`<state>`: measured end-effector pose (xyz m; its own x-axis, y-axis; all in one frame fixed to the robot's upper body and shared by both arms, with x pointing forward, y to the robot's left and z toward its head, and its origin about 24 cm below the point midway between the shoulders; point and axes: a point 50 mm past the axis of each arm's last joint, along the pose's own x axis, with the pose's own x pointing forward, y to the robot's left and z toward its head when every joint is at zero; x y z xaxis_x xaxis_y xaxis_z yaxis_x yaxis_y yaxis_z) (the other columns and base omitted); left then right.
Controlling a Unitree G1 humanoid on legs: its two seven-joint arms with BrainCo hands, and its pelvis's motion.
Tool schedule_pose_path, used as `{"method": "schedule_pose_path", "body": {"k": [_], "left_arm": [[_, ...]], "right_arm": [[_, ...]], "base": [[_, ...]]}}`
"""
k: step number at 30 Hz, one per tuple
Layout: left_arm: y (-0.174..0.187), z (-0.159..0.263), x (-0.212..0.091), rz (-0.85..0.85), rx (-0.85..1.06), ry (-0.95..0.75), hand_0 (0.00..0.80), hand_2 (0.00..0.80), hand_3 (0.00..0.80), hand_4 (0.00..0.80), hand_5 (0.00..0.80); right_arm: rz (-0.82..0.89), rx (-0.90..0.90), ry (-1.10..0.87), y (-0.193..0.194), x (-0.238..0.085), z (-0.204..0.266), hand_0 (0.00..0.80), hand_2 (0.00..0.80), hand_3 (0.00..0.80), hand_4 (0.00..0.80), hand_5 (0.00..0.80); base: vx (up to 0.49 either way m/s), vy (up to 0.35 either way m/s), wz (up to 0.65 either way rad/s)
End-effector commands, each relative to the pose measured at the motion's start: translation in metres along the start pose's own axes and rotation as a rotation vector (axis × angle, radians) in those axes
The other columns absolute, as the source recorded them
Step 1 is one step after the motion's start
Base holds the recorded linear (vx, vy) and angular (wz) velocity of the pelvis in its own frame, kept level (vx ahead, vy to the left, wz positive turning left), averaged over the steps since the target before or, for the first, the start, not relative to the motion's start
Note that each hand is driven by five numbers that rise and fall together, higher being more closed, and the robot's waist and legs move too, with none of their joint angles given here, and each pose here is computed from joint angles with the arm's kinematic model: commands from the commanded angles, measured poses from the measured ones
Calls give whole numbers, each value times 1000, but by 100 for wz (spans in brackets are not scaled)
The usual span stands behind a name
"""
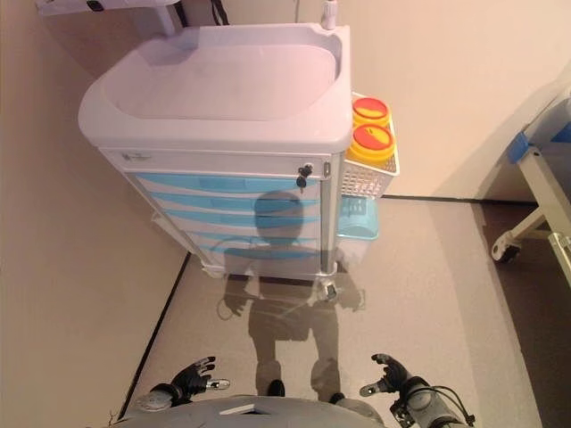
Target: Open the drawer and pick up the medicine
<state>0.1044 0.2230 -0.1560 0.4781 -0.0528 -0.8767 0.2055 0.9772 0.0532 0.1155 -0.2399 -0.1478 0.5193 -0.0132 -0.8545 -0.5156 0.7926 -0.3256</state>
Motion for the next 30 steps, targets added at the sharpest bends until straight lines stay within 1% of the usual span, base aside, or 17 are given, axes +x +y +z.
{"method": "schedule_pose_path", "body": {"k": [1,8,12,18,22,26,29,30], "left_arm": [[-4,19,5,-36,2,-67,0,0,0,0,0],[1,21,5,-11,-22,-75,0,0,0,0,0],[3,16,4,16,-27,-49,0,0,0,0,0],[6,8,2,63,-86,-20,0,0,0,0,0],[11,6,0,83,-134,-34,0,0,0,0,0],[19,10,-2,118,-185,-87,0,0,0,0,0],[28,30,-1,136,-194,-187,0,0,0,0,0],[32,43,-1,150,-215,-248,0,0,0,0,0]], "right_arm": [[-10,-33,-38,-9,4,13,0,0,0,0,0],[-13,-33,-40,-13,4,13,0,0,0,0,0],[-13,-36,-31,-10,3,10,0,0,0,0,0],[-13,-41,-19,-9,3,8,0,0,0,0,0],[-11,-49,-13,-10,2,6,0,0,0,0,0],[-20,-64,-7,-12,2,5,0,0,0,0,0],[-90,-61,-48,-26,5,20,0,0,0,0,0],[-129,-59,-71,-35,6,27,0,0,0,0,0]], "base": [[0,0,0],[0,0,0],[9,7,0],[53,49,0],[85,86,-1],[86,89,-4],[-137,65,-25],[-248,104,-38]]}}
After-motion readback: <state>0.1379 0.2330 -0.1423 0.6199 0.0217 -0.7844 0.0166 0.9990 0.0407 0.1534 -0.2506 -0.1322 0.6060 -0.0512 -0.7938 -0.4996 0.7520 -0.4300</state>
